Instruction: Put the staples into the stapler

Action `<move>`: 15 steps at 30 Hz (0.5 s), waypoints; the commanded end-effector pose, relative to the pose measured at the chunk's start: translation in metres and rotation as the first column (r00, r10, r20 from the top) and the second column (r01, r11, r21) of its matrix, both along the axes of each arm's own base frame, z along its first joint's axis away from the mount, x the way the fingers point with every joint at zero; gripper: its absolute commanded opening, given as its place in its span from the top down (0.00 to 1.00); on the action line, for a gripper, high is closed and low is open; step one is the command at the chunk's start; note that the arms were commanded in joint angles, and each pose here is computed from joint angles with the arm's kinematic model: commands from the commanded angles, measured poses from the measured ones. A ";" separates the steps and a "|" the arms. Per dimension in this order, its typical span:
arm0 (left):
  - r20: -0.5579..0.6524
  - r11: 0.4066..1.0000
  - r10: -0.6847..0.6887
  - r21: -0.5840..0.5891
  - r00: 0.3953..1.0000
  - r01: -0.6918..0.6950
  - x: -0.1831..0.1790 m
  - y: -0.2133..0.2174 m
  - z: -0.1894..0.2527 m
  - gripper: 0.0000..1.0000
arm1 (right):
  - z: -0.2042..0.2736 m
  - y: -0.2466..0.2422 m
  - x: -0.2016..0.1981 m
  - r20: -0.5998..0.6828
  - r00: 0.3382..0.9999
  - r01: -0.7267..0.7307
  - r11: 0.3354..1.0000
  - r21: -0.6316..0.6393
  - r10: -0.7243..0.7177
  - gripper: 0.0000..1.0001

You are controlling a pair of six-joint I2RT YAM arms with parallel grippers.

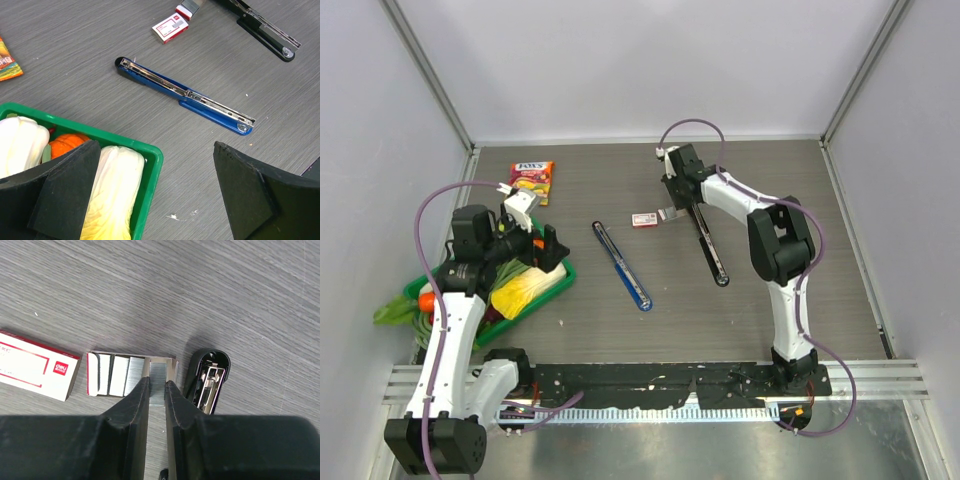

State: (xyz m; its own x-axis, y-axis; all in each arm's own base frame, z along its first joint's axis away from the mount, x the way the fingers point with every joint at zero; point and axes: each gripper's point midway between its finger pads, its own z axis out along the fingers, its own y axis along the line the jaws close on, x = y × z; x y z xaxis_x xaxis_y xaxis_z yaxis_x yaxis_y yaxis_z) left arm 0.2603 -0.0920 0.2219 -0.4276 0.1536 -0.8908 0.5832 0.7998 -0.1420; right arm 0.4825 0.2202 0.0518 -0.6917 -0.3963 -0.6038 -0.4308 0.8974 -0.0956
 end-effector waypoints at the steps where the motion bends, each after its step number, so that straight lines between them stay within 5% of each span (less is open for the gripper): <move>1: 0.034 1.000 -0.009 -0.020 0.999 0.010 0.003 -0.002 0.007 0.00 | 0.064 0.008 0.007 0.115 0.993 -0.007 0.996 0.087 -0.003 0.81; 15: 0.035 1.000 -0.003 -0.024 0.999 0.004 0.004 0.000 0.008 0.00 | 0.092 -0.039 -0.083 0.084 0.994 -0.084 0.982 0.169 0.071 0.81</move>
State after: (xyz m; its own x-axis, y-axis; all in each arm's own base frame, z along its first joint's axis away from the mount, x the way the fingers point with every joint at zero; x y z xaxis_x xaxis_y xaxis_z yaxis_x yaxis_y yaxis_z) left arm 0.2599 -0.0919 0.2218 -0.4288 0.1494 -0.8910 0.5850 0.7975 -0.1478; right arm 0.4200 0.1949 0.1279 -0.6361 -0.3494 -0.6880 -0.4687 0.8832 -0.0152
